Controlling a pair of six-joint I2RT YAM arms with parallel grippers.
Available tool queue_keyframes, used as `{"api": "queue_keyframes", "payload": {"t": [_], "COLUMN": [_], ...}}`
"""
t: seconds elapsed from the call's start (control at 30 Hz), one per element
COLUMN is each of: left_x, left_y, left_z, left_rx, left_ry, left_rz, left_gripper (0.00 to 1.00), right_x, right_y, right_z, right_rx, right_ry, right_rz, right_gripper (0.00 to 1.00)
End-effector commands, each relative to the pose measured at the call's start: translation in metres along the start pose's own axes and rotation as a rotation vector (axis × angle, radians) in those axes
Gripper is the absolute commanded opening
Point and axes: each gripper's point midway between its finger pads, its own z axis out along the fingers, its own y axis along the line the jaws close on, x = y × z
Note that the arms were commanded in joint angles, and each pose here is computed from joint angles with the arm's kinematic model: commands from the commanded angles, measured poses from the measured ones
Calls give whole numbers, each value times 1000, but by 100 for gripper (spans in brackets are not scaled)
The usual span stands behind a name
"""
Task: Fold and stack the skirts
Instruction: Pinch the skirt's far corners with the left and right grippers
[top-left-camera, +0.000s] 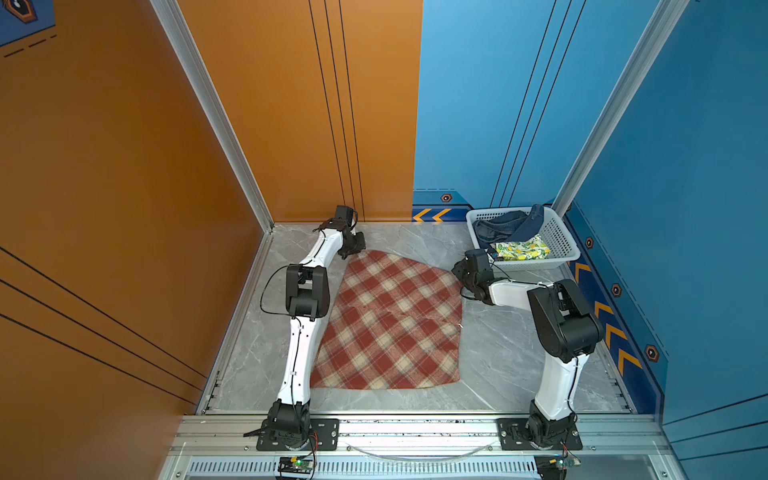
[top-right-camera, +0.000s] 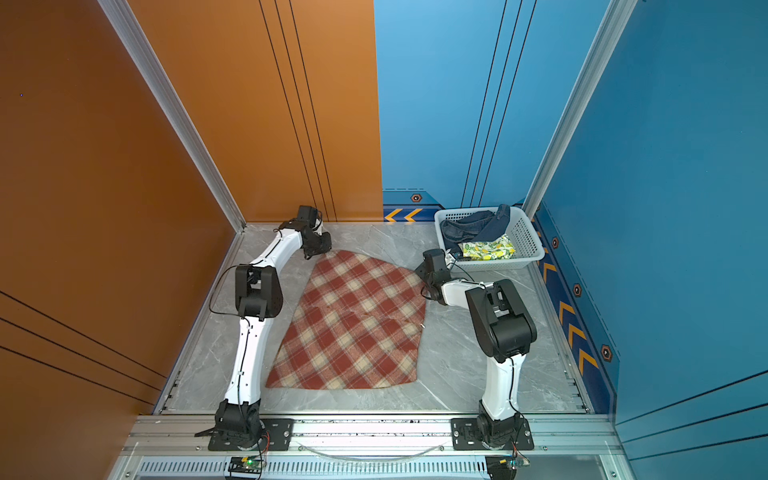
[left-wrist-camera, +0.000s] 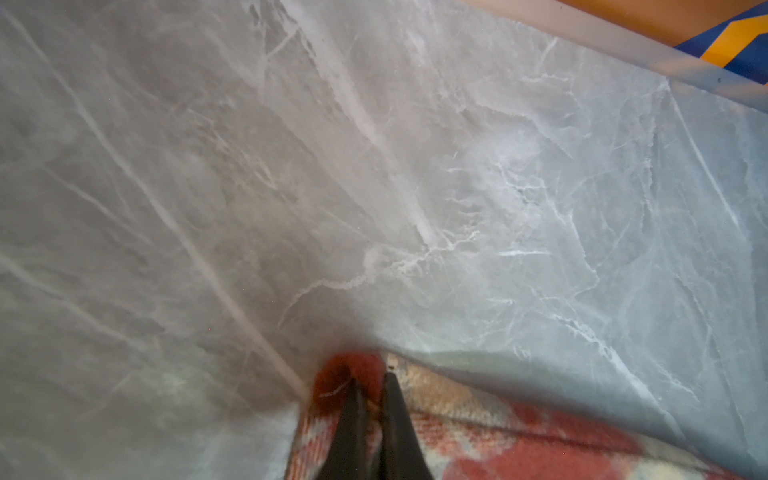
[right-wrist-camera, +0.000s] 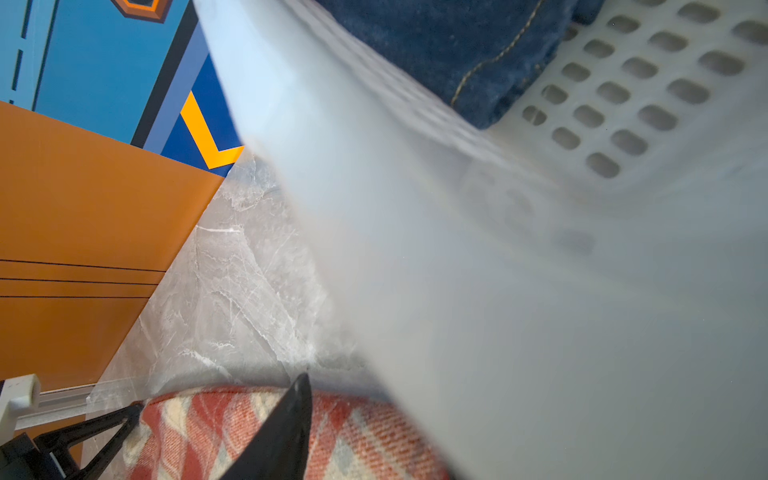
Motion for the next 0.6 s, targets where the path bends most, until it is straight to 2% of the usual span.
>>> {"api": "queue_keyframes", "payload": {"t": [0.0, 0.33, 0.57], "left_x": [-9, -8, -6], "left_y": [2, 4, 7], "left_z": [-24, -26, -27], "left_rx": [-2, -4, -9], "left_ry": [-16, -14, -9], "left_rz": [5, 3, 5], "left_gripper": [0, 0, 0], "right_x": [18, 32, 36], "right_y": [-39, -43, -45], "right_z": [5, 12, 8], "right_rx": [152, 179, 200], "right_ry": [63, 96, 61], "right_rz": [-2, -1, -21], "right_gripper": [53, 55, 51]}}
